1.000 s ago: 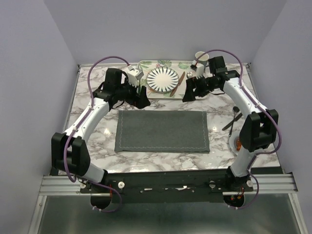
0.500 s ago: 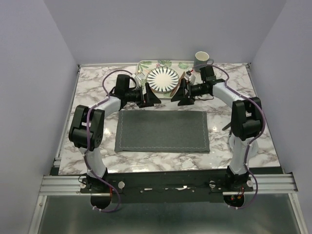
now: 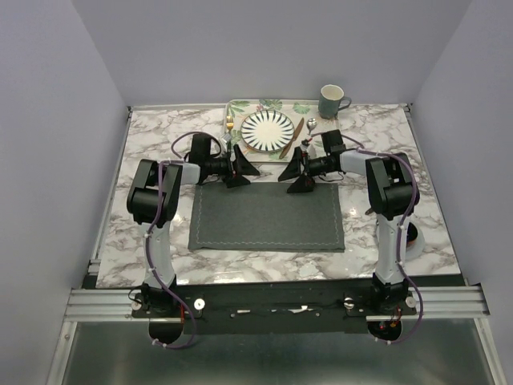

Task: Fold the napkin into a case and place the utensils inside
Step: Smooth out the rectangle-folded napkin at the center of the board.

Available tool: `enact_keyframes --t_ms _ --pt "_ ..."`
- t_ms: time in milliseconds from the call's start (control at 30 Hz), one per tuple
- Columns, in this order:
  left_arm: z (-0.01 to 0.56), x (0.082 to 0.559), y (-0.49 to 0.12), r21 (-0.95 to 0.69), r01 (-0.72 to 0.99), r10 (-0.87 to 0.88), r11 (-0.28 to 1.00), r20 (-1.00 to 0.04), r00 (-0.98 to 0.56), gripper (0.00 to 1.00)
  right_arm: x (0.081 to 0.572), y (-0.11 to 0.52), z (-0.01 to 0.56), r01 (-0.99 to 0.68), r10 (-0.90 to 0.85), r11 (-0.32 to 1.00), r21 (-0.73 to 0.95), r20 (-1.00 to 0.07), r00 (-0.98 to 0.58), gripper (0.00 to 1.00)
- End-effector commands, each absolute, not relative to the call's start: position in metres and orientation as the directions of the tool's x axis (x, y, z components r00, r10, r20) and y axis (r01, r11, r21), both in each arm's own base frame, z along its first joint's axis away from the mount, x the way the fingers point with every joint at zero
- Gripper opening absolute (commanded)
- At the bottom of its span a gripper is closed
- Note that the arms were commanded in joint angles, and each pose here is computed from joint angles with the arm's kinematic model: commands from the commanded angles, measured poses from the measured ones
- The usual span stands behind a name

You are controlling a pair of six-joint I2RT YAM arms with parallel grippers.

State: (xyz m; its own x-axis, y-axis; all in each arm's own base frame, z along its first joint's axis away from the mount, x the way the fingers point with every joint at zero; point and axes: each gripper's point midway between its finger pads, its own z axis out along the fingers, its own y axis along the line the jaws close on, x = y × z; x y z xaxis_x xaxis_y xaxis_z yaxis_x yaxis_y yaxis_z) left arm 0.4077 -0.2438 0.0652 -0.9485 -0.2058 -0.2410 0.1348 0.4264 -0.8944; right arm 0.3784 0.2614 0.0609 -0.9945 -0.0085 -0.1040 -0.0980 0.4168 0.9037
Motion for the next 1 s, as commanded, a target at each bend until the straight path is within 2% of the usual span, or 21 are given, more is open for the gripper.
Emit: enact_keyframes --t_ms 0,200,400,500,967 --pt "0.045 0.403 -0.232 -0.904 0.102 -0.217 0.416 -0.207 -0.954 0.99 0.363 0.254 0.022 0.029 -0.009 0.399 0.916 0.036 -0.999 1.00" --pt "0.044 0.399 -0.224 -0.905 0.104 -0.221 0.412 -0.210 -0.952 0.99 0.370 0.250 0.017 0.044 -0.009 0.377 0.925 0.051 -0.999 1.00" --pt "0.102 0.393 -0.227 -0.900 0.250 -0.186 0.358 -0.330 -0.925 0.99 0.366 0.257 0.088 -0.061 -0.052 0.289 0.955 -0.048 -0.997 1.00" --pt "0.112 0.387 -0.224 -0.898 0.256 -0.196 0.358 -0.341 -0.919 0.99 0.359 0.256 0.109 -0.084 -0.047 0.283 0.955 -0.074 -0.996 1.00" --pt "0.041 0.393 -0.166 -0.901 0.102 -0.285 0.423 -0.239 -0.928 0.99 0.359 0.204 0.027 0.113 0.050 0.355 0.928 0.102 -0.994 1.00"
